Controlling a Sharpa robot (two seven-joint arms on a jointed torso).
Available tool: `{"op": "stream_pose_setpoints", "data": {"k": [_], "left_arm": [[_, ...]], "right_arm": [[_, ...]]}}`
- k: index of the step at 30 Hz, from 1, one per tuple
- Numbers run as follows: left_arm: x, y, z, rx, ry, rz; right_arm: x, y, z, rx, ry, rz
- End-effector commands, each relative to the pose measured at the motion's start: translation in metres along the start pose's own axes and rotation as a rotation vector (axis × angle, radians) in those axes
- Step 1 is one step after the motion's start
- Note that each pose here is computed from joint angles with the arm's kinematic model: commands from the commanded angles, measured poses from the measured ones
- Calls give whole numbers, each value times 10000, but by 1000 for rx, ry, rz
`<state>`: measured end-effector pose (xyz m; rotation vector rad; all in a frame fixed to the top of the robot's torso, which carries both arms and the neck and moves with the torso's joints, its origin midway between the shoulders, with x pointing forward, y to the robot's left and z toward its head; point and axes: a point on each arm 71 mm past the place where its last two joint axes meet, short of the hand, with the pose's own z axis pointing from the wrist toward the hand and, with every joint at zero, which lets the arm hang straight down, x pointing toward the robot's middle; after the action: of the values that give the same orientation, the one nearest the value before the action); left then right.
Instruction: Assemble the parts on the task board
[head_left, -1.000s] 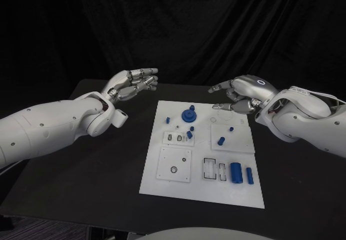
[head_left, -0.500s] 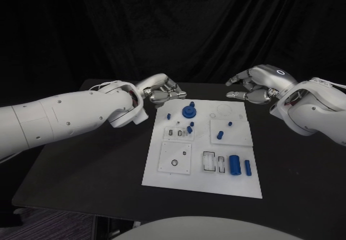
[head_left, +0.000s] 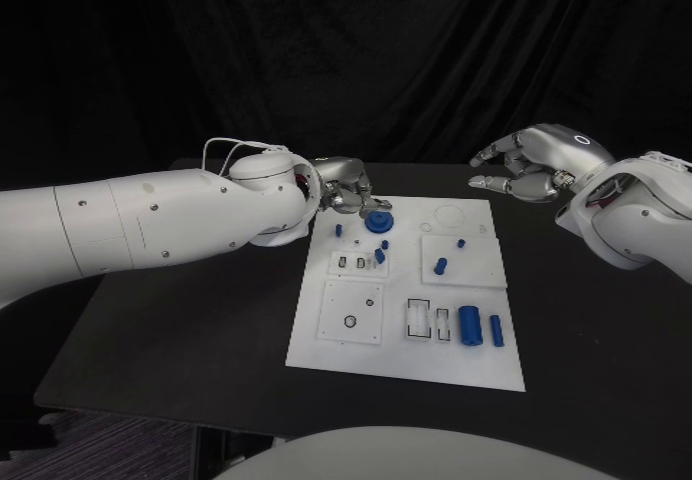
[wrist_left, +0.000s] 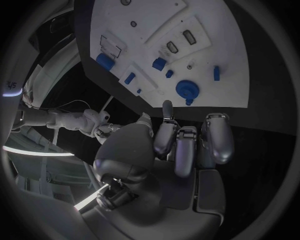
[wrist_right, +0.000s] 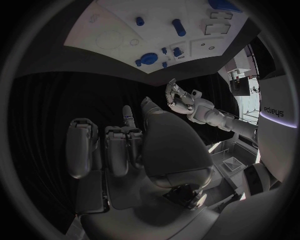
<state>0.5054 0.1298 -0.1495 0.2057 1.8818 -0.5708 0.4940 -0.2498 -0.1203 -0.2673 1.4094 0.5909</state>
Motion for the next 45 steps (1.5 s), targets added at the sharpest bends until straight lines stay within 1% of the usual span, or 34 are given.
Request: {"op": "stream_pose_setpoints", "data": {"k": [1,5,7,11,16,19,24,27,31,39,45], "left_arm": [[42,2,15,-122,80,106],[74,-63,44,-135,121,131],[99,-84,58,-147,154,131],[147,-99,77,-168,220,102],[185,-121,87,-187,263,85],[195,-148,97,-186,267,80],[198,-218,147,-166,244,63],[208,-243,161,-165,234,56],[217,-250,162,-173,223,50],[240,-225,177,-193,227,50],[266,-242,198,-188,228,47]], "right_arm": [[-6,-8,8,31,-17,3],[1,-3,17,33,-11,3],[6,1,27,34,-9,3],[7,1,35,39,-21,3],[7,-19,29,50,-31,3],[8,-23,19,56,-29,4],[13,13,21,51,-30,9],[20,36,26,49,-25,12],[27,61,23,47,-18,16],[35,106,25,40,-12,22],[42,120,34,35,-7,23]]}}
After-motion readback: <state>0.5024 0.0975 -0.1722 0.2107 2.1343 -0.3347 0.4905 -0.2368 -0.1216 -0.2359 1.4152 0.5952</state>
